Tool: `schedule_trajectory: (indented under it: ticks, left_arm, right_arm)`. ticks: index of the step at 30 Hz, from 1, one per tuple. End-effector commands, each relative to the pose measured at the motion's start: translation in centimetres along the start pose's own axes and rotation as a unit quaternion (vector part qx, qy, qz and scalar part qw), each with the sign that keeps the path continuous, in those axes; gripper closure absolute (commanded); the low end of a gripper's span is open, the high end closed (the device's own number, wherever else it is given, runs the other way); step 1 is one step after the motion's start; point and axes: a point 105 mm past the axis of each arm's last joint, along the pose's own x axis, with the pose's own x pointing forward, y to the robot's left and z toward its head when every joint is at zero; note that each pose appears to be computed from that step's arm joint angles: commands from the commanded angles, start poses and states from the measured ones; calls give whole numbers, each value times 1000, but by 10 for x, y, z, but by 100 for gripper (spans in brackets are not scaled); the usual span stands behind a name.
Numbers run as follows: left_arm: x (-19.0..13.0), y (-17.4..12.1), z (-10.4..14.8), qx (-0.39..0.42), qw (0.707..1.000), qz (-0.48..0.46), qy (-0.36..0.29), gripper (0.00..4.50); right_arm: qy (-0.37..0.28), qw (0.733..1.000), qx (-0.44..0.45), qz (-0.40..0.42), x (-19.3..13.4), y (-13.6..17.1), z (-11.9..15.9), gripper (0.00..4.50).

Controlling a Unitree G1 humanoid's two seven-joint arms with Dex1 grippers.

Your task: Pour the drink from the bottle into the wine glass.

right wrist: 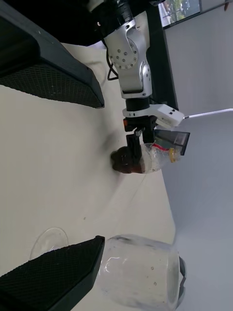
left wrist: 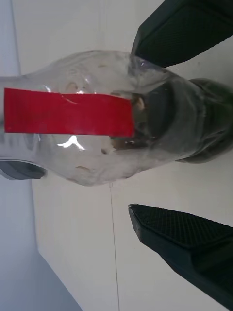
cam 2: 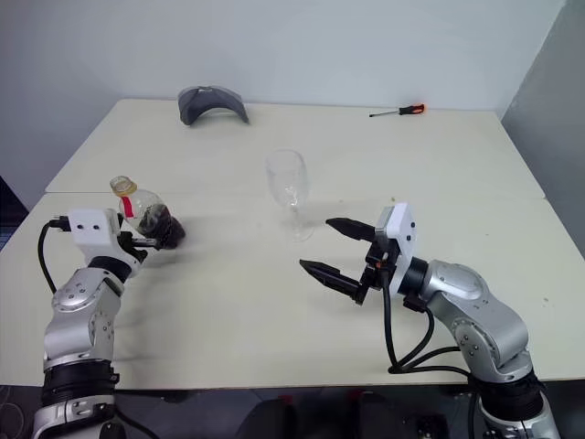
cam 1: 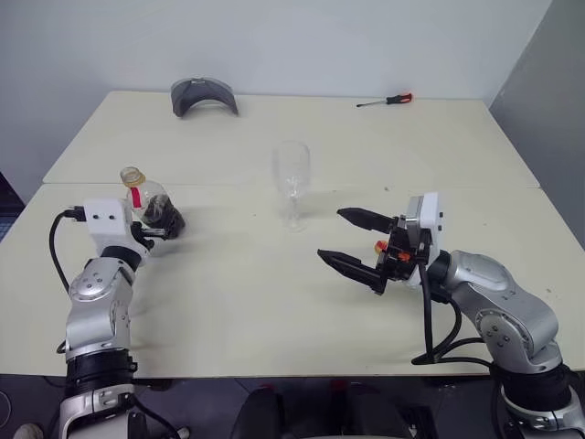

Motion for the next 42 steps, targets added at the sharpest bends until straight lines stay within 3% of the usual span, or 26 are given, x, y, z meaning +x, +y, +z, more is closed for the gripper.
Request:
schedule_trajectory:
  ticks: [1, 13, 16, 24, 27, 35, 42]
  left_arm:
    - [10, -1, 11, 17, 1000, -9, -16, 0]
    - [28, -8, 15, 25, 998, -40, -29, 0]
    - [28, -7, 16, 21, 999, -37, -32, 61]
    - [28, -4, 19, 18, 999, -35, -36, 302]
    - [28, -4, 19, 18, 999, -35, -36, 353]
    - [32, -11, 31, 25, 998, -53, -38, 355]
    - [48, -36, 95, 94, 981, -134, -103, 355]
  right_arm:
    - [-15, 1000, -13, 5, -1, 3, 9, 2]
    - [-17, 1000, -15, -1, -1, 1, 8, 2]
    - [-18, 1000, -15, -2, -1, 1, 9, 0]
    - [-22, 1000, -15, -2, 2, 0, 11, 0]
    - [-22, 1000, -15, -2, 2, 0, 10, 0]
    - [-25, 999, -28, -9, 2, -7, 13, 0]
    - [-36, 998, -46, -17, 10, -35, 37, 0]
